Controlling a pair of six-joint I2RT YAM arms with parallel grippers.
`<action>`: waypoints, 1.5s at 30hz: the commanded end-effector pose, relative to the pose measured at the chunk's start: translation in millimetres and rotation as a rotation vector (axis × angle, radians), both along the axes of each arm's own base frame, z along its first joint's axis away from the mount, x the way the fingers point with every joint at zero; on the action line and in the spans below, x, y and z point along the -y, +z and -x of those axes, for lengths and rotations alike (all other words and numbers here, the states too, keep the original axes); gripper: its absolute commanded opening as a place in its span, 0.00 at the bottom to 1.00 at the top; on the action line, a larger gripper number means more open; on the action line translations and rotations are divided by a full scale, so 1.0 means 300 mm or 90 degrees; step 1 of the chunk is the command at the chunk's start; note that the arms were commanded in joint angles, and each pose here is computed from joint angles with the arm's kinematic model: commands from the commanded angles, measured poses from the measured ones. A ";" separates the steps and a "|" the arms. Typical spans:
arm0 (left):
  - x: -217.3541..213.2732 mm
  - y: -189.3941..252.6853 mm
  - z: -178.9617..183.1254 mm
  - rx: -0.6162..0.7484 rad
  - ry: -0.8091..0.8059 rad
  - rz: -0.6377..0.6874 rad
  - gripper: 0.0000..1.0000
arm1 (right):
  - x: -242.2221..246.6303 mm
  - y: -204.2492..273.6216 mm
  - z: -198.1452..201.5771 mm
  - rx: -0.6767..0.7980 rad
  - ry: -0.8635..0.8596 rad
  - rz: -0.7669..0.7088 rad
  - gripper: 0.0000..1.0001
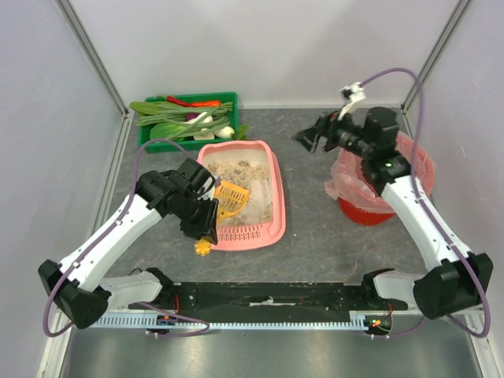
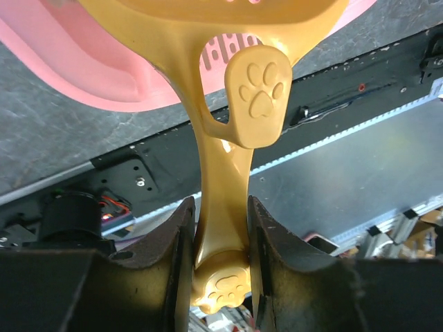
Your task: Clean the litter box
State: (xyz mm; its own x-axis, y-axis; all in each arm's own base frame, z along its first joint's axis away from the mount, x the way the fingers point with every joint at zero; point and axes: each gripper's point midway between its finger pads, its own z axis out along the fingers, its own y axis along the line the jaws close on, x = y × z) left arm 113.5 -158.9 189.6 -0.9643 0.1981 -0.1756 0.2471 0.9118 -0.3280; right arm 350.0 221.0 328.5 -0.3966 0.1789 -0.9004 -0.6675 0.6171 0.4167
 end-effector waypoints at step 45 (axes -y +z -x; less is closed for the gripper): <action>0.080 -0.081 -0.039 -0.357 0.150 -0.101 0.02 | 0.476 -0.248 -0.183 -0.207 -0.361 0.233 0.96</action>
